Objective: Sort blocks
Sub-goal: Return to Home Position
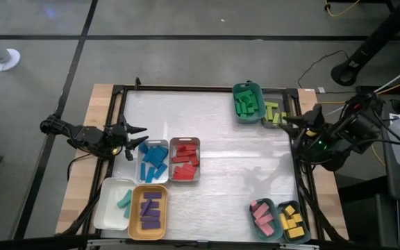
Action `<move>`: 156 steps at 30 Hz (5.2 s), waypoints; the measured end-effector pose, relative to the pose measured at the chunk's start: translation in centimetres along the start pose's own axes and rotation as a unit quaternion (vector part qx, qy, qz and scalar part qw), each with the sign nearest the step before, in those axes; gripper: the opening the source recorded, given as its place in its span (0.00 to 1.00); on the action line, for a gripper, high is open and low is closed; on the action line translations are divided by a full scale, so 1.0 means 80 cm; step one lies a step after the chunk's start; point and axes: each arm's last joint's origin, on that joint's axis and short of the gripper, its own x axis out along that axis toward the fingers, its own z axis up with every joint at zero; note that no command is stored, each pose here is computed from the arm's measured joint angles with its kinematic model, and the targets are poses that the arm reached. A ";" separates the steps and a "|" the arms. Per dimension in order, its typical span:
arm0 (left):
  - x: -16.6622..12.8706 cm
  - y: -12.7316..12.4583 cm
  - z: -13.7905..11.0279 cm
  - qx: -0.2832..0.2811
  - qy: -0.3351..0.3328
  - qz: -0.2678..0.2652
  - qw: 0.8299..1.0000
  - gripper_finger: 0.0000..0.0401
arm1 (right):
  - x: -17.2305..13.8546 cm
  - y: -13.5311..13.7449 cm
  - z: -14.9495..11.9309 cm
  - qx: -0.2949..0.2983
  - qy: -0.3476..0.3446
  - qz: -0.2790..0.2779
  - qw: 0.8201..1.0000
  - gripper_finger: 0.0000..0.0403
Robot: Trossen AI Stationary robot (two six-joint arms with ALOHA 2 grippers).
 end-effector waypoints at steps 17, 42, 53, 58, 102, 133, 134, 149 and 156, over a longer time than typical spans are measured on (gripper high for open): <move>0.000 0.000 0.000 -0.002 0.001 0.000 1.000 0.37 | 0.028 -0.065 -0.090 0.109 -0.002 -0.018 0.994 0.36; 0.000 0.000 -0.009 -0.025 0.029 0.003 0.999 0.37 | 0.062 -0.105 -0.183 0.245 0.030 0.007 0.969 0.36; 0.000 0.001 -0.009 -0.036 0.029 0.007 0.999 0.37 | 0.061 -0.099 -0.185 0.265 0.098 0.031 0.959 0.36; 0.005 -0.003 -0.030 -0.074 0.047 0.020 0.996 0.37 | 0.062 -0.099 -0.181 0.273 0.051 0.026 0.960 0.36; 0.007 0.000 -0.032 -0.034 0.048 0.037 0.998 0.37 | 0.111 -0.034 -0.248 0.221 -0.063 0.083 0.970 0.36; 0.007 0.000 -0.032 -0.034 0.048 0.036 0.998 0.37 | 0.192 -0.047 -0.254 0.081 -0.082 0.297 0.948 0.36; 0.007 0.000 -0.032 -0.034 0.048 0.036 0.998 0.37 | 0.193 -0.049 -0.254 0.074 -0.082 0.304 0.946 0.36; 0.007 0.000 -0.032 -0.034 0.048 0.036 0.998 0.37 | 0.195 -0.075 -0.240 0.015 -0.161 0.243 0.956 0.36; 0.007 0.000 -0.032 -0.034 0.048 0.036 0.998 0.37 | 0.194 -0.080 -0.247 -0.007 -0.145 0.244 0.959 0.36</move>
